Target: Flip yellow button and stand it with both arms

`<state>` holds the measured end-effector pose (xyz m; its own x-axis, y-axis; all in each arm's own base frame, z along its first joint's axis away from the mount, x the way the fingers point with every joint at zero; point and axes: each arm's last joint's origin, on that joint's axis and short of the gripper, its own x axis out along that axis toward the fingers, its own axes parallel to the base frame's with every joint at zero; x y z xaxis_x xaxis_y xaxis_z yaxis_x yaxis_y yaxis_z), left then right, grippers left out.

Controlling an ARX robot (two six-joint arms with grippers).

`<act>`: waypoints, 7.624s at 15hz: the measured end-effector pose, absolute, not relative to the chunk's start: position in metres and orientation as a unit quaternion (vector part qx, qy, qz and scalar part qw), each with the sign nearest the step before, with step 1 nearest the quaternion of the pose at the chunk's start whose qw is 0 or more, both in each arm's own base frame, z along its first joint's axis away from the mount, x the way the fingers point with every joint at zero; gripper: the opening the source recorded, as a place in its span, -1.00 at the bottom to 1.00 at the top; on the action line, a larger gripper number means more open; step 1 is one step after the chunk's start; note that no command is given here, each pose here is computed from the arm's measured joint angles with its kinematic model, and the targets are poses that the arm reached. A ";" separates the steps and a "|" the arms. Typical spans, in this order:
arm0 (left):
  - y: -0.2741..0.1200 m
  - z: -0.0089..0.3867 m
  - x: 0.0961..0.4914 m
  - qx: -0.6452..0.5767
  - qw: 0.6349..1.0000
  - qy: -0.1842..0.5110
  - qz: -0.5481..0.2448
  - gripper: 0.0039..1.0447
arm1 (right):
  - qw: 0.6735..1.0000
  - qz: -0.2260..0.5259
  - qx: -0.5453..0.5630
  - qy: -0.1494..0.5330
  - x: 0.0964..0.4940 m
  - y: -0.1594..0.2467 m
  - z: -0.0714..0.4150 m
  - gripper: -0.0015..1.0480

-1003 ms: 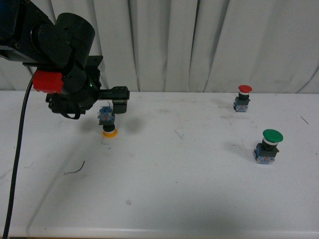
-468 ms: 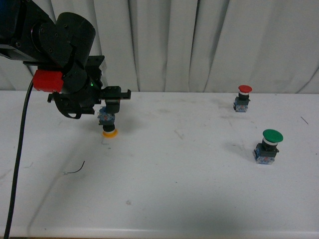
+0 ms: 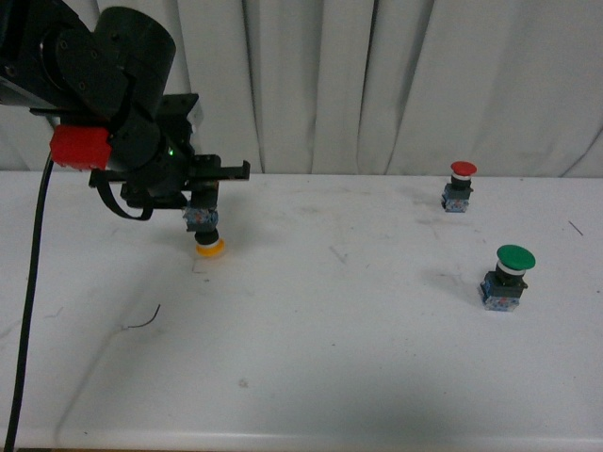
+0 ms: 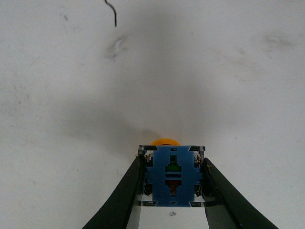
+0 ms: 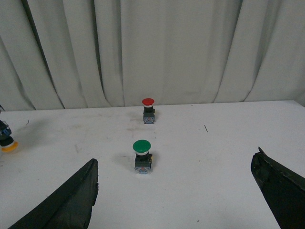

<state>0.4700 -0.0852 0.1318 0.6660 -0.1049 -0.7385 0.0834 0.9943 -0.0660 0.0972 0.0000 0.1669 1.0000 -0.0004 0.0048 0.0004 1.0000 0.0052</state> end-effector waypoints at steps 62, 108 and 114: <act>-0.125 0.185 0.354 -0.431 0.795 0.142 -0.402 -0.43 | 0.657 0.287 0.673 0.184 0.361 0.128 0.159 -0.32; 0.000 0.169 0.109 -0.007 1.000 -0.004 0.001 -0.97 | 0.699 0.295 0.627 0.178 0.353 0.119 0.159 -0.33; 0.000 0.166 0.098 -0.007 1.000 0.002 0.001 -0.97 | 0.701 0.295 0.625 0.178 0.353 0.119 0.159 -0.33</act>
<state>0.0977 0.0001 0.1657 1.0000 0.0011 -0.0032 -0.0012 0.9999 -0.0147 0.3527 0.1188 0.1589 0.7624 0.6362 0.1184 -0.1902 0.0454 0.9807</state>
